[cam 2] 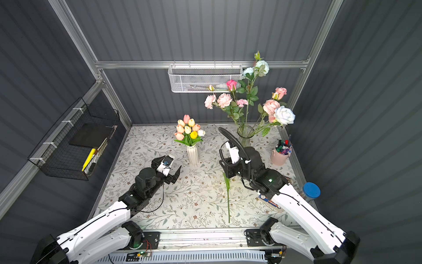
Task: Pick out pink flowers from the vase
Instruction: Pick up the flower from the vase.
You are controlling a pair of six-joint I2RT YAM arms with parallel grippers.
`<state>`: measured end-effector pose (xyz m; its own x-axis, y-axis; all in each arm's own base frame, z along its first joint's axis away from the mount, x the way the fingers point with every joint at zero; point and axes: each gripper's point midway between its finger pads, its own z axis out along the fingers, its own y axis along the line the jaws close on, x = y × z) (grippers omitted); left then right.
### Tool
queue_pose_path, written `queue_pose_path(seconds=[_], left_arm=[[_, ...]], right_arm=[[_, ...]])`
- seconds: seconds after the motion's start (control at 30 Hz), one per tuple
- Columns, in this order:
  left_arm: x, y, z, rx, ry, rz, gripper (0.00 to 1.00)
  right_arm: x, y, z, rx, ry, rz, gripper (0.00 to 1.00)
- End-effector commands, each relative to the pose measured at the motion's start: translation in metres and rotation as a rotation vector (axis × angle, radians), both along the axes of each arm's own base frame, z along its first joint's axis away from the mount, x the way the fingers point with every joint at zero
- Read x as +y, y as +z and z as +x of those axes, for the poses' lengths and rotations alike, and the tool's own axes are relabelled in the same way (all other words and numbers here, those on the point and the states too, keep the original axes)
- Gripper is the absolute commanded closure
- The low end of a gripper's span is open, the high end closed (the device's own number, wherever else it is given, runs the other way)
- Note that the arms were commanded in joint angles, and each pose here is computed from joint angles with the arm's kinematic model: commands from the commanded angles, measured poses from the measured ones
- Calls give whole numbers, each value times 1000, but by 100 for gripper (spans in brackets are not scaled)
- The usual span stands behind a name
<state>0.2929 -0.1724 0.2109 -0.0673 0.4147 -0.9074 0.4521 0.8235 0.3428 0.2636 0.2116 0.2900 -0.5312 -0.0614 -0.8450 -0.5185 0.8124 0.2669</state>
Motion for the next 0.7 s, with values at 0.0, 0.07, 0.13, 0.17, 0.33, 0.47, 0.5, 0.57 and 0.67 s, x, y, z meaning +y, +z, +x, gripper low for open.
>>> queue_pose_path(seconds=[0.0, 0.07, 0.13, 0.17, 0.33, 0.47, 0.5, 0.57, 0.67], left_arm=[[-4, 18, 2, -26, -19, -98, 7], [-7, 22, 7, -12, -80, -185, 12], [-9, 32, 15, -9, -163, -285, 19], [-14, 37, 17, -35, -198, -298, 19], [-37, 61, 32, -130, -319, -284, 21], [-46, 74, 39, -171, -374, -315, 24], [-47, 74, 41, -176, -376, -327, 26], [-47, 74, 45, -186, -371, -354, 37], [-47, 72, 51, -196, -359, -394, 46]], right_arm=[[15, 16, 17, -72, 53, -7, 69], [29, 17, 17, -110, 128, 7, 69], [42, 20, 18, -190, 197, 37, 67], [45, 22, 20, -236, 210, 56, 65], [51, 25, 23, -296, 223, 98, 63], [48, 19, 16, -281, 236, 80, 63], [46, 18, 15, -283, 233, 80, 63], [44, 16, 12, -289, 230, 89, 63], [42, 11, 8, -287, 231, 93, 63]])
